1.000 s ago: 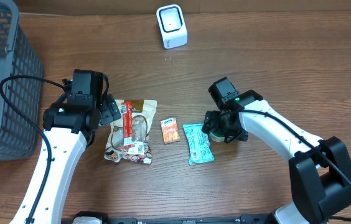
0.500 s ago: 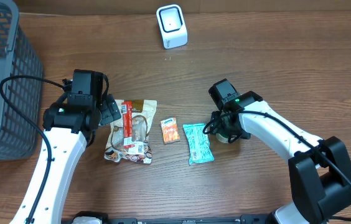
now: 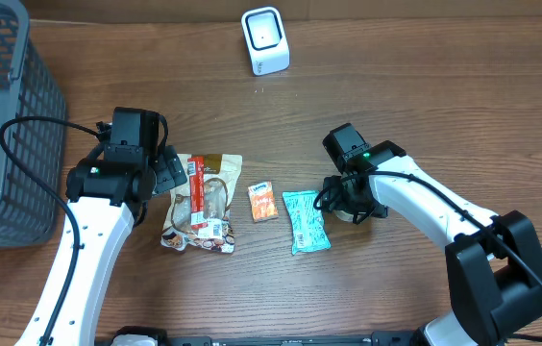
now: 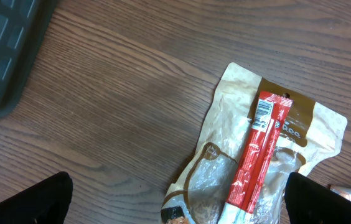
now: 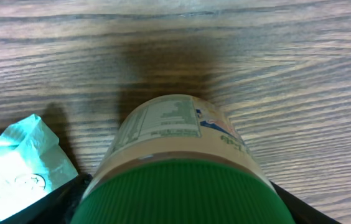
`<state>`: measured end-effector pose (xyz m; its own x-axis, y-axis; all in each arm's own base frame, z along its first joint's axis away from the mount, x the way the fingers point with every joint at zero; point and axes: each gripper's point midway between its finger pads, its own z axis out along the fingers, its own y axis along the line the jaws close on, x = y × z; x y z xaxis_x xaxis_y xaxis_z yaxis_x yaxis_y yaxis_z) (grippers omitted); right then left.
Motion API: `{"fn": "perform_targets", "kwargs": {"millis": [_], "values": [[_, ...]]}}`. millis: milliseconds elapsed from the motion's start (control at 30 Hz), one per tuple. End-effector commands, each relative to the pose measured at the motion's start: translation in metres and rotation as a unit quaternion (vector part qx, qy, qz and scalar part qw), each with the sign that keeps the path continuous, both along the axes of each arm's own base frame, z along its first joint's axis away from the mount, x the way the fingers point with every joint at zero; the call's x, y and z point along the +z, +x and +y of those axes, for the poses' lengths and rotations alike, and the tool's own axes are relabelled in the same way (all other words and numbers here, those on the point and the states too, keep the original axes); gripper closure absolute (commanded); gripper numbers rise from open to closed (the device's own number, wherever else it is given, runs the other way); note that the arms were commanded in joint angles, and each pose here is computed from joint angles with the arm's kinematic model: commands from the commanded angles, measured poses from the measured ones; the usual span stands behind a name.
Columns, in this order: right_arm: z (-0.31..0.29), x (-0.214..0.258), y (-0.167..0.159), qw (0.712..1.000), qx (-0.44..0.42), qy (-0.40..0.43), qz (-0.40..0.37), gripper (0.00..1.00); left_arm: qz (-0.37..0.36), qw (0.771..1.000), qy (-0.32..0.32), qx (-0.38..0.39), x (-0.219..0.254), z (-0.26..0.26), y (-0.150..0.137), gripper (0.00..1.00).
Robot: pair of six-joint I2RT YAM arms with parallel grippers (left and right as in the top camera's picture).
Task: Scan the item barcode
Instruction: 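Close the right gripper around the green jar's body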
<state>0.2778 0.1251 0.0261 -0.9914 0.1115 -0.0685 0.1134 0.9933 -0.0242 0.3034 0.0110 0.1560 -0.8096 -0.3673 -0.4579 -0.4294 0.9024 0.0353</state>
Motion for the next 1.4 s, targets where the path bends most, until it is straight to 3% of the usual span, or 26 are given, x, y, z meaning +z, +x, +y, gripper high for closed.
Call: {"fn": "perform_targets", "kwargs": {"millis": [0, 667, 900, 1367], "values": [[0.0021, -0.0048, -0.005, 1.0, 0.004, 0.005, 0.012, 0.25, -0.011, 1.0, 0.006, 0.001, 0.0075, 0.0017, 0.0034, 0.01], [0.0003, -0.0042, 0.0032, 0.999, 0.044, -0.006, -0.006, 0.33, -0.011, 1.0, 0.006, 0.001, 0.0075, 0.0017, 0.0034, 0.0], [0.0011, -0.0042, 0.0047, 0.999, 0.044, -0.004, -0.009, 0.27, -0.011, 1.0, 0.006, 0.001, 0.0075, 0.0017, 0.0034, 0.0], [0.0011, -0.0042, 0.0046, 0.999, 0.044, -0.004, -0.009, 0.26, -0.011, 1.0, 0.006, 0.001, 0.0075, 0.0017, 0.0034, 0.0]]}}
